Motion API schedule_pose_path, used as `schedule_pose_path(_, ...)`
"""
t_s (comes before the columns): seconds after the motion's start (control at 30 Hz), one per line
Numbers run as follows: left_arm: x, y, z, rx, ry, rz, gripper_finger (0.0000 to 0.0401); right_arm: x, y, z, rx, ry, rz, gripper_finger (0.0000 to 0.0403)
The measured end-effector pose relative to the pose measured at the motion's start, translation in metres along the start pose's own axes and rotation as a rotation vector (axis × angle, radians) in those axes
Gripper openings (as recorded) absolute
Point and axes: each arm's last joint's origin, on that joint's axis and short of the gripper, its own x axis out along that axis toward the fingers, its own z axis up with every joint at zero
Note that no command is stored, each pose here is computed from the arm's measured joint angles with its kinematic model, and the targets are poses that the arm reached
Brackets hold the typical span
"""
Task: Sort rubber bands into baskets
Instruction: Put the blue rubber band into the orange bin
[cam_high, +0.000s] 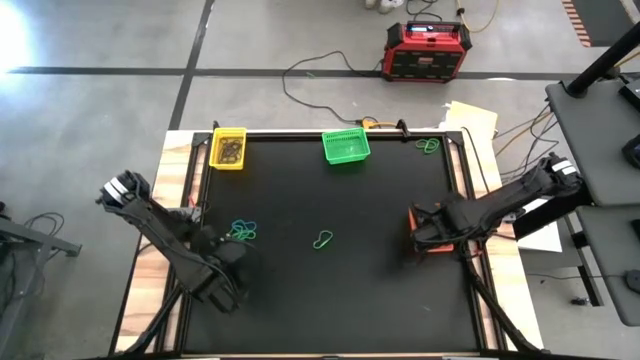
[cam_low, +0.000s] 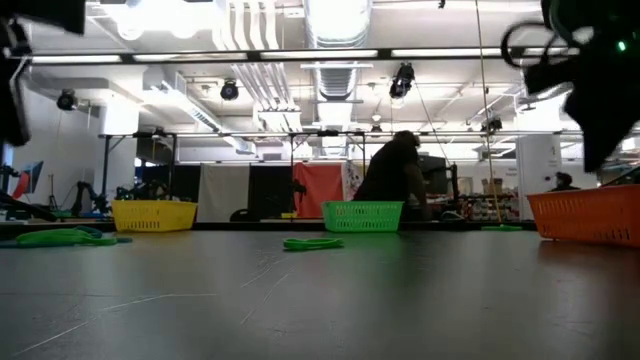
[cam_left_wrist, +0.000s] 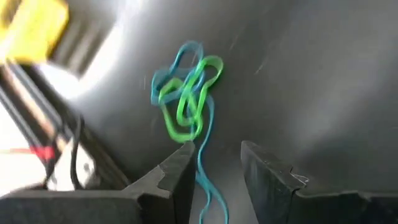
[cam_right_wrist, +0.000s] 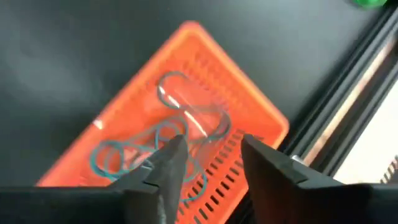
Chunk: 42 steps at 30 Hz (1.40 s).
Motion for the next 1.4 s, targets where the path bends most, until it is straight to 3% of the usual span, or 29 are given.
schedule_pose_path(0.17,0.017,0.010,-0.010,-0.113,0.055,0.003,0.0126,-0.034,-0.001,0.016,0.010,-0.104,0.060,0.0187)
schedule_pose_path(0.33,0.036,0.022,-0.021,-0.216,0.116,-0.010,0.0169,-0.061,-0.001,0.028,0.019,-0.175,0.136,0.0212)
schedule_pose_path(0.53,0.060,0.028,-0.032,-0.356,0.148,-0.116,0.0216,-0.083,-0.003,0.036,0.038,-0.220,0.207,0.0221)
schedule_pose_path(0.8,0.086,0.033,-0.044,-0.451,0.140,-0.056,0.0218,-0.090,0.010,0.035,-0.020,-0.301,0.303,0.0221)
schedule_pose_path(0.87,0.091,0.028,-0.046,-0.465,0.137,-0.095,0.0211,-0.088,0.012,0.033,-0.032,-0.303,0.311,0.0221)
schedule_pose_path(1.07,0.099,0.022,-0.051,-0.501,0.099,-0.076,0.0170,-0.080,0.017,0.023,-0.068,-0.294,0.300,0.0221)
schedule_pose_path(1.4,0.096,0.009,-0.054,-0.495,0.042,-0.098,0.0013,-0.072,0.021,0.012,-0.075,-0.280,0.290,0.0221)
